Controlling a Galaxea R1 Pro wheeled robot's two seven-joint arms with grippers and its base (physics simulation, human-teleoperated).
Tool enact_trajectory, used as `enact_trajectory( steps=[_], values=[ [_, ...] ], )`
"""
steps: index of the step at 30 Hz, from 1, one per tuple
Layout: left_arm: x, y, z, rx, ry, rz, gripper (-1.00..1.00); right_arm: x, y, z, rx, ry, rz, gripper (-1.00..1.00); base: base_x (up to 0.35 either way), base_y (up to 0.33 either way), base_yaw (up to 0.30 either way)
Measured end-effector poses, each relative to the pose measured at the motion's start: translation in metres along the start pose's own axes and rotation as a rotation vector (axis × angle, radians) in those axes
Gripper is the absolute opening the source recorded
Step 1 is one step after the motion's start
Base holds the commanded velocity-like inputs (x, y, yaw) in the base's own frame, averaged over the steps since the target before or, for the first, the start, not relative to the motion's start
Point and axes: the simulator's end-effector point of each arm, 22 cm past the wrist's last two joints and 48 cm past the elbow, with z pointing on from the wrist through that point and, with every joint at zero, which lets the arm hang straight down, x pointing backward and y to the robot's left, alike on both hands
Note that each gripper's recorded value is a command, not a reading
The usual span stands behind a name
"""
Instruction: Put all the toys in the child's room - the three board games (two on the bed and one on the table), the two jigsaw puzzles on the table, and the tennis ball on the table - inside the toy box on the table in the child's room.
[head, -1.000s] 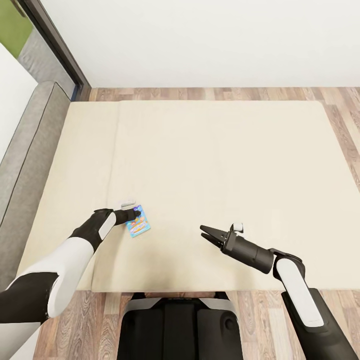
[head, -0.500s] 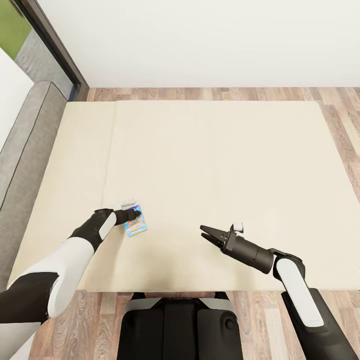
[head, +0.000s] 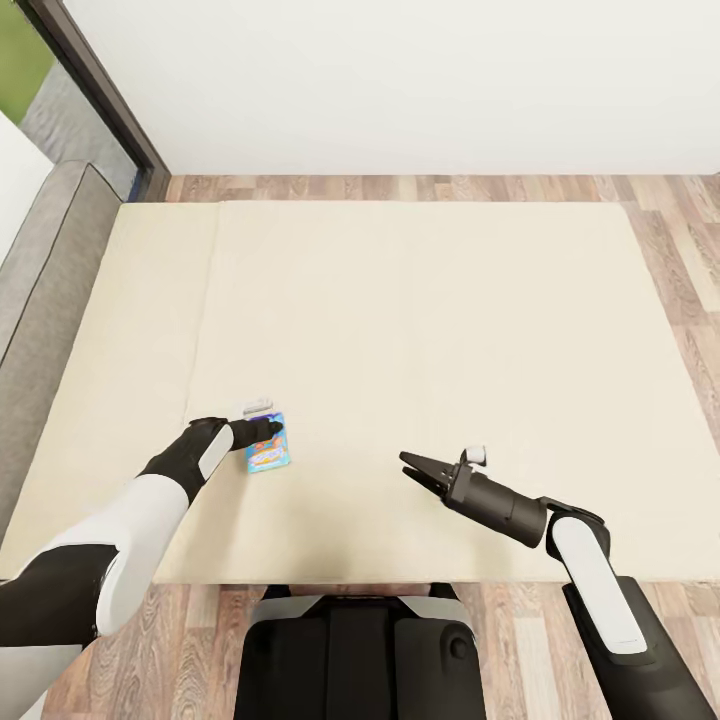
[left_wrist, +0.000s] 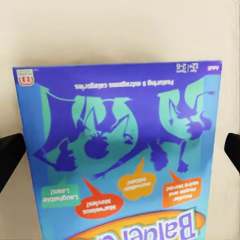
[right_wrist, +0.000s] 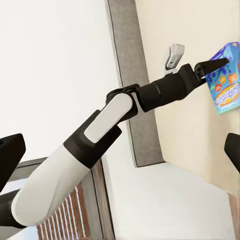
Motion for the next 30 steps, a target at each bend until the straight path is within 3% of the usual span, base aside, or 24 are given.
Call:
enact_trajectory(
  steps=[30],
  values=[
    [0.0009,-0.0032,0.0004,0.004,0.002,0.0,1.0,0.0005,-0.0036,-0.0003,0.016,0.004,-0.01,1.0,-0.007,-0.154,0.0]
  ],
)
